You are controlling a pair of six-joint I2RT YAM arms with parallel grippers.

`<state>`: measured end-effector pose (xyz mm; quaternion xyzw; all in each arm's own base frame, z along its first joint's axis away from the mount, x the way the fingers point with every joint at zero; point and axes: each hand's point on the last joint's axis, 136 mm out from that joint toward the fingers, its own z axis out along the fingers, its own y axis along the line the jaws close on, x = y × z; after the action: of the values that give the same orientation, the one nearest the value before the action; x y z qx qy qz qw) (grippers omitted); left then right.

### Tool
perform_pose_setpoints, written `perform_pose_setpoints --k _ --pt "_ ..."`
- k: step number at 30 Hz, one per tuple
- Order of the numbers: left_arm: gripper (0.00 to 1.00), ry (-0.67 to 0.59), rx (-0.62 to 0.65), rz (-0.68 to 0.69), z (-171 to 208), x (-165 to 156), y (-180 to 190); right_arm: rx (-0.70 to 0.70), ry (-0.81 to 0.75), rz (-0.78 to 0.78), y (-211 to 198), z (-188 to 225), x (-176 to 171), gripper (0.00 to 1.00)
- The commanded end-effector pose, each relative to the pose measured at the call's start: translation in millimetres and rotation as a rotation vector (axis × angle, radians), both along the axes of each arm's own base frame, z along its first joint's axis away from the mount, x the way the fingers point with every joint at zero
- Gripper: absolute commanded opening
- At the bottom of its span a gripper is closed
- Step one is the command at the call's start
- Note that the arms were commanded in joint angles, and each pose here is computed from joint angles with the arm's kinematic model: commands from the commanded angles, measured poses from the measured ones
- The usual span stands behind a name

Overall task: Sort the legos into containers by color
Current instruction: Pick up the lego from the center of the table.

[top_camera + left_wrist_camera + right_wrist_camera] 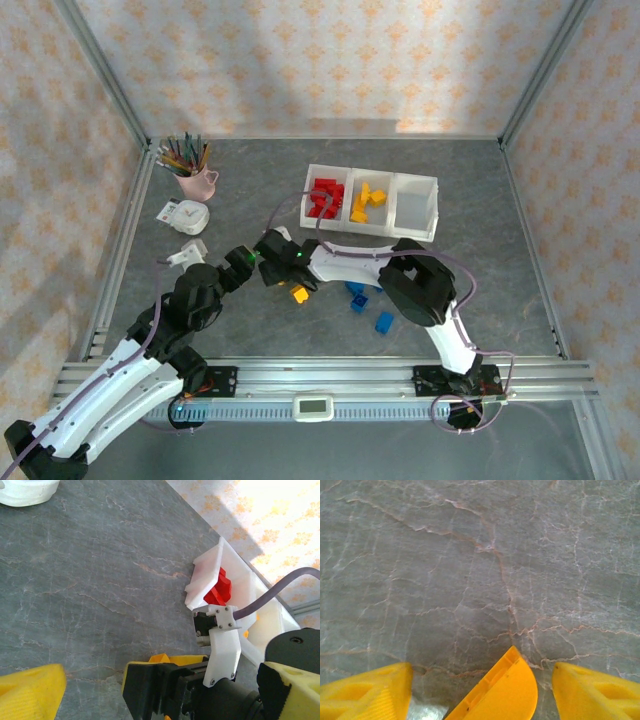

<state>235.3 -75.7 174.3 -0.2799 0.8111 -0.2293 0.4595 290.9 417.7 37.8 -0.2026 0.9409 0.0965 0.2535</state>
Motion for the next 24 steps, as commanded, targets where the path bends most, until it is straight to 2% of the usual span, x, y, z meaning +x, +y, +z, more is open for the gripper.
perform_pose_setpoints --k 1,8,14,19,24 --pt "0.99 0.007 0.021 0.036 -4.6 -1.5 8.9 -0.036 -0.019 -0.085 -8.5 -0.4 11.9 0.65" --pt "0.99 0.001 0.007 0.024 -3.5 -0.8 5.7 -0.011 -0.001 -0.082 -1.7 -1.5 11.6 0.45" --pt "0.99 -0.005 -0.001 0.007 1.2 0.5 1.8 0.018 -0.019 -0.075 1.3 12.7 13.9 0.23" --pt "0.99 -0.011 -0.014 -0.022 6.9 3.0 -5.3 0.067 -0.038 -0.065 0.4 40.5 16.5 0.18" --pt "0.99 -0.033 -0.029 -0.084 20.0 10.4 -20.8 0.15 -0.098 -0.103 -22.2 94.0 30.8 0.18"
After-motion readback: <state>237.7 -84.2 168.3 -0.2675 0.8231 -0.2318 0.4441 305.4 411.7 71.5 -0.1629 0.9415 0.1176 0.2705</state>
